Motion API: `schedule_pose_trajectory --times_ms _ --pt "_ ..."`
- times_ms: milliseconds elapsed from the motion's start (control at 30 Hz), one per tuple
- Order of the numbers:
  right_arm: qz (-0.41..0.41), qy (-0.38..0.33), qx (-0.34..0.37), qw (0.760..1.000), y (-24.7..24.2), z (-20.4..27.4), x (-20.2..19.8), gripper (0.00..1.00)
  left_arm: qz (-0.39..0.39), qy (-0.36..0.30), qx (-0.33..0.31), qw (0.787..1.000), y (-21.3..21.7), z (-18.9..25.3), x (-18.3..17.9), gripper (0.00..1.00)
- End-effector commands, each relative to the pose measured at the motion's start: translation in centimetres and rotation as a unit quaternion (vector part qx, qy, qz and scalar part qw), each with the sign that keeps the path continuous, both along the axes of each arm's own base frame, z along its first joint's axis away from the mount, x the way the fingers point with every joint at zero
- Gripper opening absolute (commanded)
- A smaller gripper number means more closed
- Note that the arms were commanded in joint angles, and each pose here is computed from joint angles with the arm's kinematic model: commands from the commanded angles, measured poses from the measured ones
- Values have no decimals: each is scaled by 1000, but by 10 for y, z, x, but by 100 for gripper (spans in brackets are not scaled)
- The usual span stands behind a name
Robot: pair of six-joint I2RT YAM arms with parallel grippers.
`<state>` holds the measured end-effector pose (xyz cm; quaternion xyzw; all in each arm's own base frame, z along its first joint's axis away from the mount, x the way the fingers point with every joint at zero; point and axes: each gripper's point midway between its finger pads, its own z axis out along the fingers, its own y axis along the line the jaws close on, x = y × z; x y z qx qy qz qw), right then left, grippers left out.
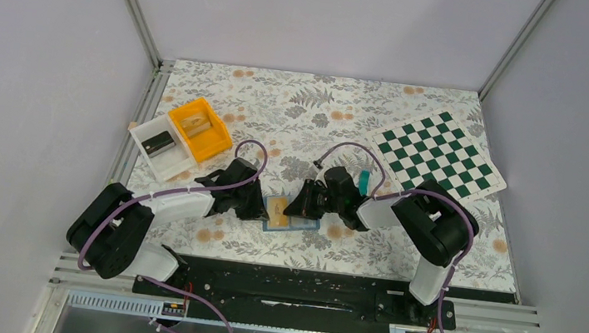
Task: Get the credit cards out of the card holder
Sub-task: Remove the credit card from the card holder.
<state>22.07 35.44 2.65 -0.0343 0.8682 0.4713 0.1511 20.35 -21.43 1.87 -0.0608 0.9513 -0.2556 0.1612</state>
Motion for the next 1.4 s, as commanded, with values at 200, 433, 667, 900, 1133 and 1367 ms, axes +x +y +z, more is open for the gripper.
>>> schedule_pose_trajectory --times_ms 200,433,667,900,1133,1367 --pt "92 -16 95 991 31 41 -21 9 -28 18 -22 999 -12 -3 -10 2" --pt "102 -12 55 993 26 30 -22 19 -28 22 -20 999 -12 -5 -11 3" --pt "86 -15 26 996 18 23 -20 5 -20 27 0 999 -6 -10 -11 2" --pt "74 -15 11 997 5 21 -19 14 -7 42 50 998 10 -23 -13 1" --pt "68 -16 14 997 0 23 -18 4 -5 46 56 997 11 -26 -13 2" --pt "54 -8 14 998 -5 22 -15 18 -5 50 63 997 13 -30 -14 2"
